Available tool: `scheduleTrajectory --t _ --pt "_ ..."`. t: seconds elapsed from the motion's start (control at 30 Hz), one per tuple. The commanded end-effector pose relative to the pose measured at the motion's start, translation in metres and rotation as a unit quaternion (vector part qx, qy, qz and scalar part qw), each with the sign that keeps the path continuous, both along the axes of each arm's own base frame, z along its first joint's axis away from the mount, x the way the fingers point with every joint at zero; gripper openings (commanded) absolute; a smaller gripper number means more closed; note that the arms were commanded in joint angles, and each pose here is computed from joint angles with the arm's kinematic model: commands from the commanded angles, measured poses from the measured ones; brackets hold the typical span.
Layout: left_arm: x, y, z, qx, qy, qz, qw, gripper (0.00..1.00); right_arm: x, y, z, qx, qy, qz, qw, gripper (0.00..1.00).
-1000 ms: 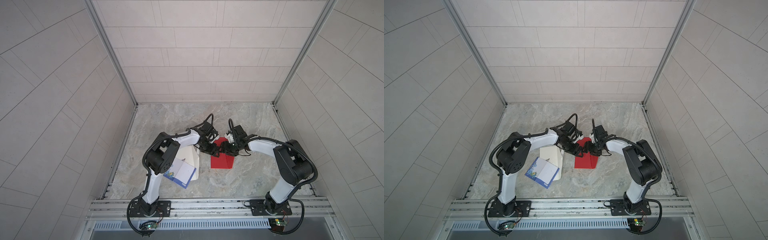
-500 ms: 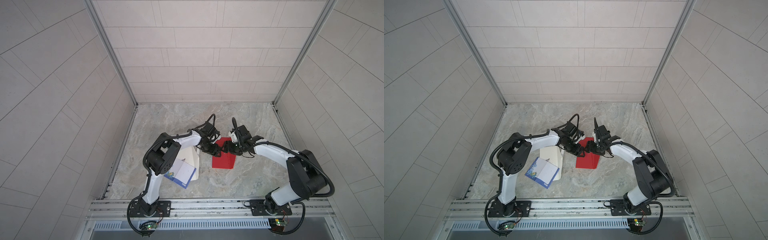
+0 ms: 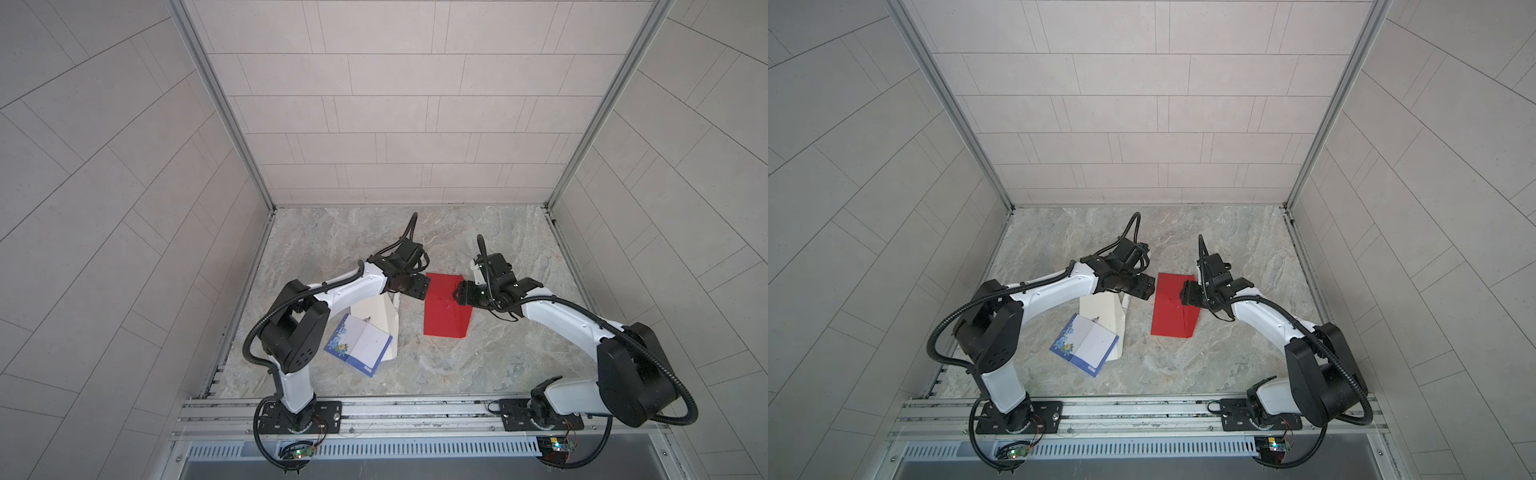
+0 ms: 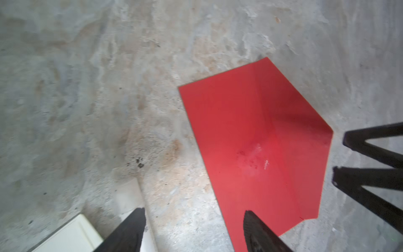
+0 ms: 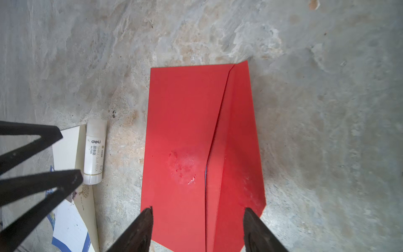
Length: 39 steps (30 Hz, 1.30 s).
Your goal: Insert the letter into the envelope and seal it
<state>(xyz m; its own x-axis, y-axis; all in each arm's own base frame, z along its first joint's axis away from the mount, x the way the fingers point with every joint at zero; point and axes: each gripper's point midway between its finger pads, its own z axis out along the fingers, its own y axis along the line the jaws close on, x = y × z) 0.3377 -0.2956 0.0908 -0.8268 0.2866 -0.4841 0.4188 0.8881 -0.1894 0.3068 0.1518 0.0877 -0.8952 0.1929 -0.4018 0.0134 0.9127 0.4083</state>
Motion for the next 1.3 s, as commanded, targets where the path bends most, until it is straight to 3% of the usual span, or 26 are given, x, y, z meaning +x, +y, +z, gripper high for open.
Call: scheduleTrajectory --t 0.0,0.27,0.47,0.77,0.93,1.1,1.27 --pt "0.005 0.022 -0.019 0.054 0.0 0.045 0.998 0.78 -0.004 0.0 -0.004 -0.012 0.011 0.02 1.0 0.67" --pt "0.002 0.041 -0.051 0.139 0.038 0.07 0.987 0.73 0.002 -0.017 0.004 -0.022 0.004 0.014 1.0 0.66" --pt "-0.019 0.039 -0.064 0.157 0.058 0.046 0.985 0.7 0.008 -0.031 0.006 -0.003 0.004 -0.012 1.0 0.66" --pt "-0.049 0.031 -0.08 0.183 0.09 0.006 0.979 0.52 0.009 -0.04 0.01 -0.009 -0.002 -0.022 1.0 0.66" --pt "-0.061 0.027 -0.086 0.193 0.101 -0.011 0.976 0.49 0.012 -0.05 0.013 -0.009 -0.006 -0.037 0.999 0.66" --pt "-0.063 0.028 -0.086 0.192 0.096 -0.021 0.977 0.27 0.015 -0.055 0.018 -0.007 -0.014 -0.042 0.999 0.66" --pt "-0.055 0.0 -0.053 0.105 0.039 -0.061 0.992 0.07 0.017 -0.052 0.024 0.007 -0.017 -0.034 0.999 0.66"
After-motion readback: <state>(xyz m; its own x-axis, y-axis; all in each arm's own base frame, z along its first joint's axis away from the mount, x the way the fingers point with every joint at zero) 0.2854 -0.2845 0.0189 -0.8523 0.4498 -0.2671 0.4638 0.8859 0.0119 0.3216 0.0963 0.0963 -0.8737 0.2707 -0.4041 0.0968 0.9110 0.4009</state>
